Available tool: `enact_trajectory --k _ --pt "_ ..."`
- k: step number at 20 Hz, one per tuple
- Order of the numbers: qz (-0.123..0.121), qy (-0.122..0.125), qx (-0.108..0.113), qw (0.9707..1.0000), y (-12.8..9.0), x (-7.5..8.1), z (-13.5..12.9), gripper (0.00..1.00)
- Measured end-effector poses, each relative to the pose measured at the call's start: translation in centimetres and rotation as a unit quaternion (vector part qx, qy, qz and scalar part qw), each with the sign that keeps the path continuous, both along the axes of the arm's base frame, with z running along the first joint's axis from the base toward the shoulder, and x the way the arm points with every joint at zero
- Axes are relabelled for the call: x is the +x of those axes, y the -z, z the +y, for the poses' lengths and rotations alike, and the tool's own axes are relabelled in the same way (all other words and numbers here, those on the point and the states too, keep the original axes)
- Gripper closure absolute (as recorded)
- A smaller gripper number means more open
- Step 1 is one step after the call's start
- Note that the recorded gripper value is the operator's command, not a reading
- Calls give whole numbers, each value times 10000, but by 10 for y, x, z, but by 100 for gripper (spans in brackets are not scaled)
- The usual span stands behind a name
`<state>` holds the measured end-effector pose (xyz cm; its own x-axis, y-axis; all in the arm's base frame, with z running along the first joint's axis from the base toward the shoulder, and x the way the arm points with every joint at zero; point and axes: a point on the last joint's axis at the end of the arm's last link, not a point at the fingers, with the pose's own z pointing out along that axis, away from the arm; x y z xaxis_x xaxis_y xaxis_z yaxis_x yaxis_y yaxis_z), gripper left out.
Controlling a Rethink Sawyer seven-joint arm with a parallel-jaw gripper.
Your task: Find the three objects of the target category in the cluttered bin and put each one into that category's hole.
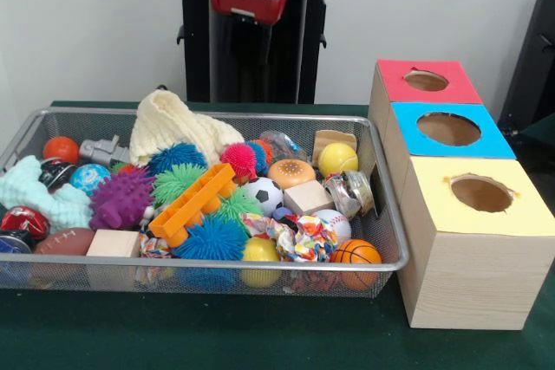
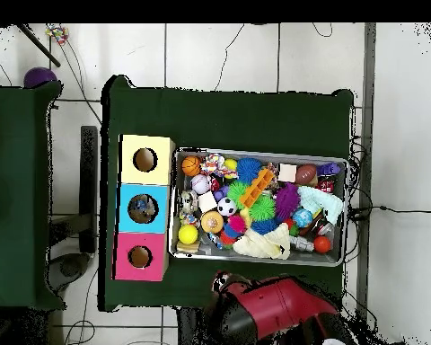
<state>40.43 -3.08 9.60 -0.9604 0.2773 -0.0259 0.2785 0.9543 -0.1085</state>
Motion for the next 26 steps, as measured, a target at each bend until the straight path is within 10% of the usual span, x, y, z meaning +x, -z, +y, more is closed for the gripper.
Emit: enact_trajectory --k 14,26 --pt "-468 -385 236 9979 20 81 33 0" --pt "-564 -886 443 9935 44 107 76 0"
